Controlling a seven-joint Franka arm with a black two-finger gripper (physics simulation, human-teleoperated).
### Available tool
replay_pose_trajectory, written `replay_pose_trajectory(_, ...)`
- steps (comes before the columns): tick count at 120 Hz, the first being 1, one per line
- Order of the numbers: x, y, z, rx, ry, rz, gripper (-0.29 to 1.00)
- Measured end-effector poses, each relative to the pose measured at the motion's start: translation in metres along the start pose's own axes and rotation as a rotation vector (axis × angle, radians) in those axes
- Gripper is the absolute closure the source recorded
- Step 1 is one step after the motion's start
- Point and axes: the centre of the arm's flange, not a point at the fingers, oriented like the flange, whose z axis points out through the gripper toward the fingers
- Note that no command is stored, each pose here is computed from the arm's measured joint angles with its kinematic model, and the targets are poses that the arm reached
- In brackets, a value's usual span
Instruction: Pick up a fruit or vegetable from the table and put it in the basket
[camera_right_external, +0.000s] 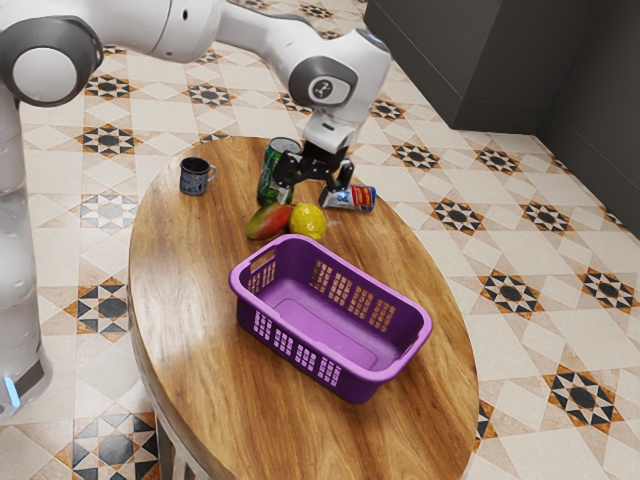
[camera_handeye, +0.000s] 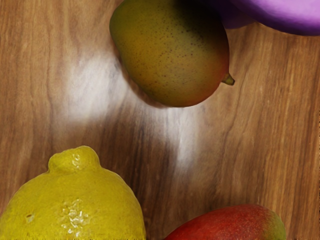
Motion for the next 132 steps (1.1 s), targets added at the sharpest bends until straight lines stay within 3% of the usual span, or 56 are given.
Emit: replay_pose_trajectory(132, -0.048, -0.010, 0.011, 0.037, 0.049, -0.109, 0.01)
